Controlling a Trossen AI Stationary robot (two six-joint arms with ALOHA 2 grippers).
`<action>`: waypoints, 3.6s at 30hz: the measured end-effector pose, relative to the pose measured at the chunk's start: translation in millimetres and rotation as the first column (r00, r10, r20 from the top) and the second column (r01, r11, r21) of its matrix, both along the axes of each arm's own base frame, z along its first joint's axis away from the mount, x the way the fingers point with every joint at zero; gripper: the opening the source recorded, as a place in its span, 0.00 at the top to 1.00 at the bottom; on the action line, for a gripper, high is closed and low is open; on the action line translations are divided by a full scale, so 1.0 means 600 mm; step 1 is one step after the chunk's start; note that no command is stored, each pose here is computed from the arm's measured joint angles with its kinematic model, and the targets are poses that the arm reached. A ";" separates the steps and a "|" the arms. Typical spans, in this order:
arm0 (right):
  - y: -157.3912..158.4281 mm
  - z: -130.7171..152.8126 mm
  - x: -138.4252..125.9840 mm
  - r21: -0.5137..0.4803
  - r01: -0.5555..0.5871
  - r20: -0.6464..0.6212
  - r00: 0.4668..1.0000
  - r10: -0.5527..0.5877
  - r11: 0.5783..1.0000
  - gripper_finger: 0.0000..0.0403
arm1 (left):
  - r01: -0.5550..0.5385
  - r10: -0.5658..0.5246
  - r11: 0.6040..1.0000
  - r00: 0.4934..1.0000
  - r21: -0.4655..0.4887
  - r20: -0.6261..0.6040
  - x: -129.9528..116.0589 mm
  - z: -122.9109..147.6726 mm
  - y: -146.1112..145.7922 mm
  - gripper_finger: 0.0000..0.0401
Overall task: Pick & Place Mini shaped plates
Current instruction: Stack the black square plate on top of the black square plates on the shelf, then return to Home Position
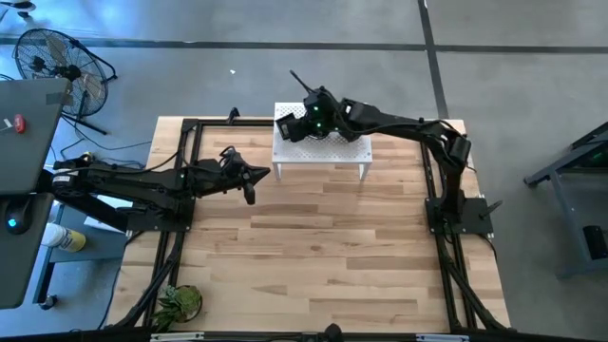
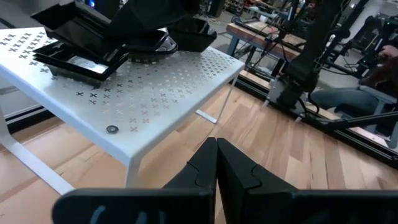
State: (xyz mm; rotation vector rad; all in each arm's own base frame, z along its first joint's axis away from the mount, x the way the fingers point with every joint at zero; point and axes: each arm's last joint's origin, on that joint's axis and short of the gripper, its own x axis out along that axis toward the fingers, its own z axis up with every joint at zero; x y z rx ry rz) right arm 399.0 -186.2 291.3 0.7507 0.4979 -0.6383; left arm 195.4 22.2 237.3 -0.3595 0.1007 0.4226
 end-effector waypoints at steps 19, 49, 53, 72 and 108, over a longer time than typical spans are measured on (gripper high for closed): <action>0.000 0.001 0.000 -0.013 -0.020 -0.003 1.000 0.020 1.000 0.85 | -0.001 0.001 1.000 1.000 0.000 0.000 0.000 0.000 0.000 1.00; 0.185 0.075 -0.203 -0.475 -0.416 0.111 0.846 0.522 0.775 0.97 | 0.003 -0.004 1.000 0.997 -0.014 -0.076 -0.002 -0.012 0.000 1.00; 0.202 0.063 -0.275 -0.517 -0.355 0.112 0.874 0.472 0.779 0.96 | 0.003 -0.004 1.000 0.997 -0.014 -0.079 -0.003 -0.013 -0.001 1.00; 0.248 -0.064 -0.481 -0.716 -0.064 0.186 0.942 0.278 0.695 0.96 | 0.018 -0.018 1.000 0.998 0.012 -0.060 -0.001 -0.008 -0.001 1.00; 0.253 -0.178 -0.518 -0.733 0.175 0.388 0.901 0.193 0.657 0.95 | -0.011 -0.028 0.984 0.977 0.179 0.212 -0.127 -0.090 -0.009 1.00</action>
